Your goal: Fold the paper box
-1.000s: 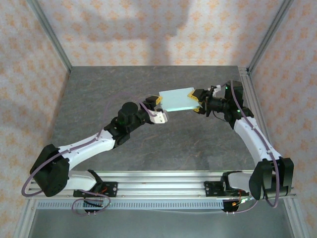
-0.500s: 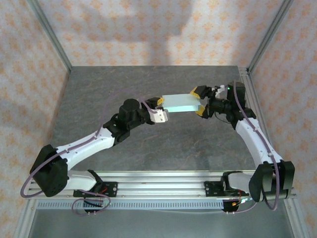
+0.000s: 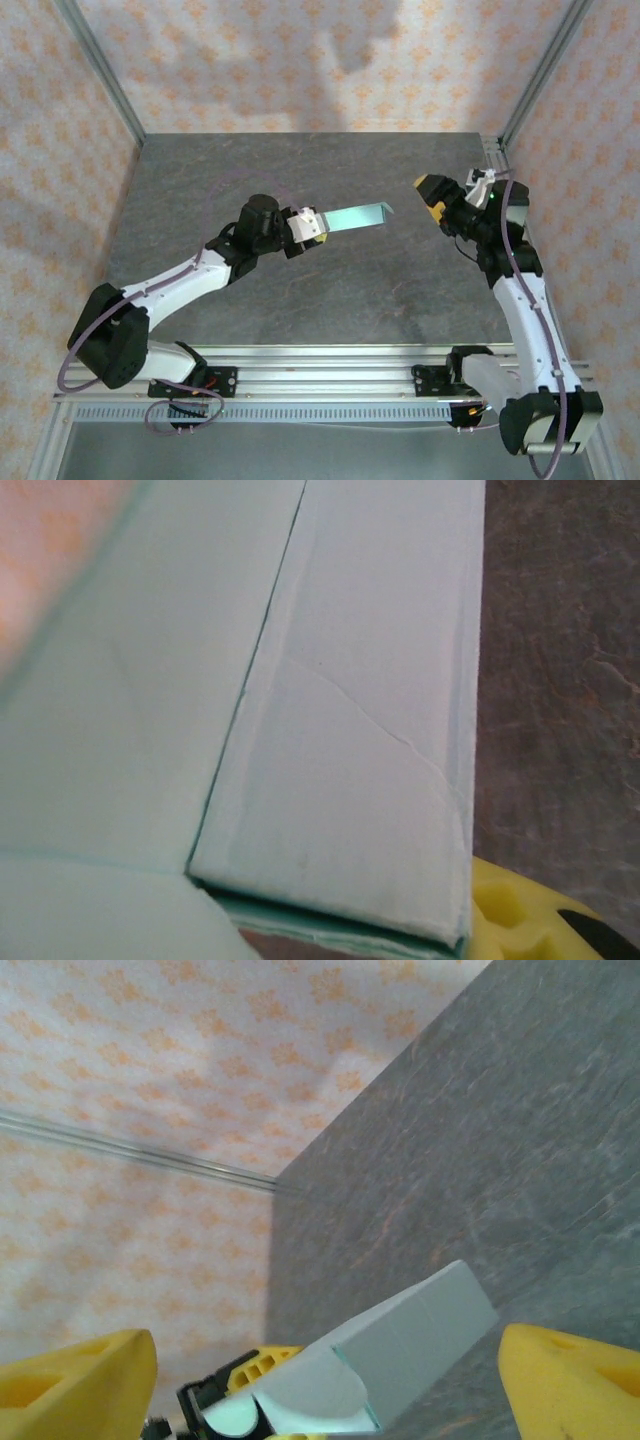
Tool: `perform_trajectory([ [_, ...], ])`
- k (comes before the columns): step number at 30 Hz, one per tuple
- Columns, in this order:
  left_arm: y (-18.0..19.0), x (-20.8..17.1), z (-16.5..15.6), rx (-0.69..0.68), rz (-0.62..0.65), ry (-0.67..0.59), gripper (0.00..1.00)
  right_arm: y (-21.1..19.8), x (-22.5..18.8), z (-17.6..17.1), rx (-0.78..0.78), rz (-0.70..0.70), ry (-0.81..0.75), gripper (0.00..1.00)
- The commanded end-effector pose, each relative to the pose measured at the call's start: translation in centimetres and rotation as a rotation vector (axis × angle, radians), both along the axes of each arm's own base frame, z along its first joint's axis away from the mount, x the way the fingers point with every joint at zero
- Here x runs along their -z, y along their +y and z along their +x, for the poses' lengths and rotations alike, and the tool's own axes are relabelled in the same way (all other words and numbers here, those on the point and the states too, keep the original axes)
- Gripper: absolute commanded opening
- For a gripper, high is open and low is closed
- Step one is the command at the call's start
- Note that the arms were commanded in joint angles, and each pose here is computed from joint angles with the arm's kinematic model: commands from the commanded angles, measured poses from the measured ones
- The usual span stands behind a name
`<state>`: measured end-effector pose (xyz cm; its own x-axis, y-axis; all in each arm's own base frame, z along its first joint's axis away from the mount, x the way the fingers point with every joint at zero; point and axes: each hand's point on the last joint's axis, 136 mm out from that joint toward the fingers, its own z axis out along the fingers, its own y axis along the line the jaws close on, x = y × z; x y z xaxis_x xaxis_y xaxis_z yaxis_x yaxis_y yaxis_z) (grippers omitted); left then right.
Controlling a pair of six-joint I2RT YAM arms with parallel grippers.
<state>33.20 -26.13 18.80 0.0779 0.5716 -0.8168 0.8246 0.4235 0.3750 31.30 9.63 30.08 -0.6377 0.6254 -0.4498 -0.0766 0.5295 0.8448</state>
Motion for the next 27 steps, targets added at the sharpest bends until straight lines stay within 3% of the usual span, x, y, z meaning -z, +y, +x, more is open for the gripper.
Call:
perform_trajectory([
  [1, 0.0, 2.7, -1.7, 0.011, -0.038, 0.173, 0.41, -0.6, -0.7, -1.2, -0.035, -0.237, -0.134, 0.88],
  [6, 1.1, 7.0, -2.7, 0.001, 0.040, 0.328, 0.41, 0.2, -0.3, -3.1, -0.134, -0.460, -0.220, 0.88],
  [9, 1.0, 7.2, -3.0, 0.011, 0.021, 0.370, 0.40, 2.0, 0.9, -4.4, -0.277, -0.594, -0.252, 0.87],
  [13, 0.6, 8.0, -3.2, 0.029, 0.035, 0.434, 0.40, 2.2, 2.7, -4.3, -0.325, -0.807, -0.231, 0.86],
  [22, 0.3, 10.9, -3.3, 0.037, 0.055, 0.500, 0.40, 3.6, 6.9, -2.7, -0.465, -0.922, -0.185, 0.84],
  [27, 0.3, 11.5, -3.3, 0.035, 0.055, 0.520, 0.40, 4.6, 9.1, -2.8, -0.610, -0.975, -0.197, 0.71],
])
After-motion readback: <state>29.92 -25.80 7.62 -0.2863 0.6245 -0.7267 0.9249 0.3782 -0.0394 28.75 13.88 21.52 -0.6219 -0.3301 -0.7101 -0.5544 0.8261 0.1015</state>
